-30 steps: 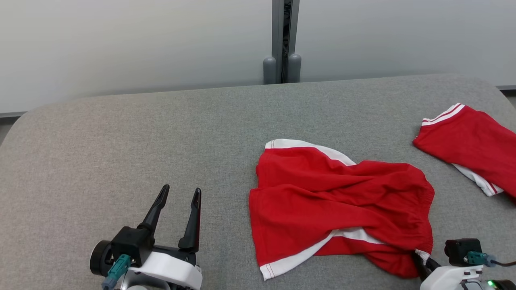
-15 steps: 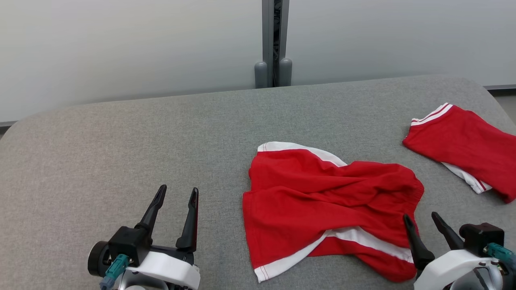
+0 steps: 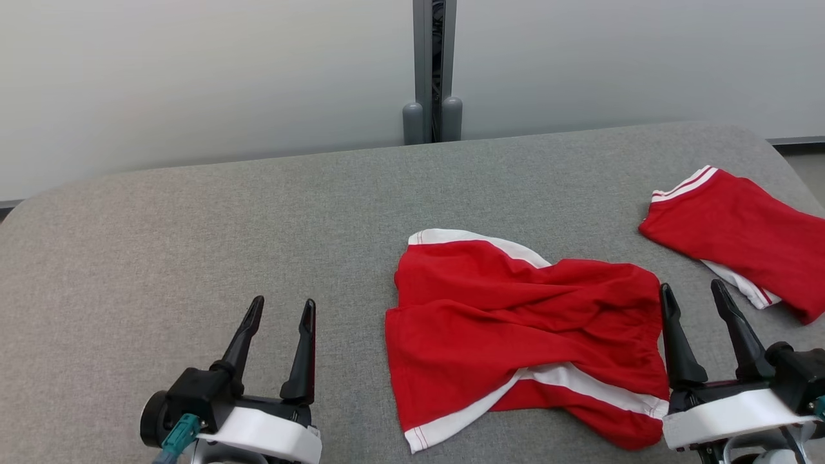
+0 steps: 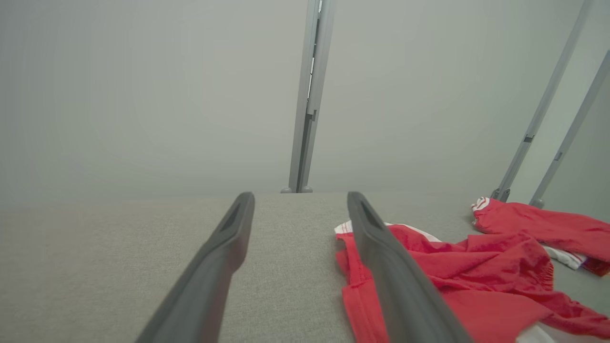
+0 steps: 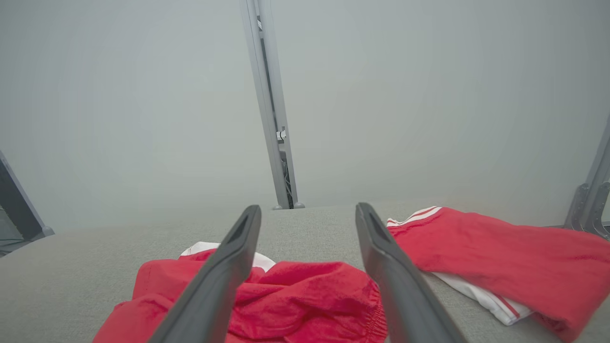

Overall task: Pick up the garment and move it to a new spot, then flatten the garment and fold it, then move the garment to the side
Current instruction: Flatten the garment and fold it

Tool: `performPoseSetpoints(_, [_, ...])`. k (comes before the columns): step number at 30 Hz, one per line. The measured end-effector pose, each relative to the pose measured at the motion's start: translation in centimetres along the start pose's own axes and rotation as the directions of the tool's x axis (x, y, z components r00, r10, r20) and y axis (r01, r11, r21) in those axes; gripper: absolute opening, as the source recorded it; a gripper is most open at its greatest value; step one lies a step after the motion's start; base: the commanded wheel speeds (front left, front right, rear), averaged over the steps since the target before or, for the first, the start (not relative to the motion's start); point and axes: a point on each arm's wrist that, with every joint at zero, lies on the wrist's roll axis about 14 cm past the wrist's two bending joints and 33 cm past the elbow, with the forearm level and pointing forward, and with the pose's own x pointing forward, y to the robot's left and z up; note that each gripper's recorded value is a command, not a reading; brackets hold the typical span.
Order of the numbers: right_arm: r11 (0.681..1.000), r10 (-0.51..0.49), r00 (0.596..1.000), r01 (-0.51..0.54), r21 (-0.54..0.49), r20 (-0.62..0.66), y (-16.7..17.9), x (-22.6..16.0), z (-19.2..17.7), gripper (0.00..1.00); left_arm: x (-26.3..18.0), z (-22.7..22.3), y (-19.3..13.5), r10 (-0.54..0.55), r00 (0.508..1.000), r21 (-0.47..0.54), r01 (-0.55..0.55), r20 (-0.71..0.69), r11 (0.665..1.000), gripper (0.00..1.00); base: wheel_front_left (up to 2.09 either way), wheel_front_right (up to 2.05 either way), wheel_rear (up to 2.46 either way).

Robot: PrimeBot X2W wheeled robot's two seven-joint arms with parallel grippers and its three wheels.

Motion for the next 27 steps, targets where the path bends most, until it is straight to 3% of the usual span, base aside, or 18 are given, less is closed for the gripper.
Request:
performPoseSetpoints(4, [1.0,0.004,0.998,-0.005,0.022,0.057,0.6,0.1,0.9,1.0,-0.7,-0.3,-0.1,0.014,1.0,-0.027,-0.015,-0.008,1.0,1.0,0.0,0.0,0.0])
performPoseSetpoints(19, [0.999,-0.001,0.999,0.0,0.043,0.032,0.7,-0.2,-0.3,1.0,-1.5,-1.8,-0.4,0.013,0.998,-0.069,-0.017,-0.058,0.997,1.0,0.0,0.0,0.0])
performPoseSetpoints(23, [0.999,-0.021,1.0,0.02,0.042,0.018,0.0,-0.3,-0.7,1.0,-2.3,-4.1,-1.2,-0.001,0.992,-0.172,-0.021,-0.128,0.985,1.0,0.0,0.0,0.0])
performPoseSetpoints(27, [0.998,-0.036,0.999,0.036,0.041,0.001,-0.4,-0.4,-1.2,1.0,-4.1,-8.1,-3.8,-0.099,0.961,-0.2,0.047,-0.257,0.979,1.0,0.0,0.0,0.0])
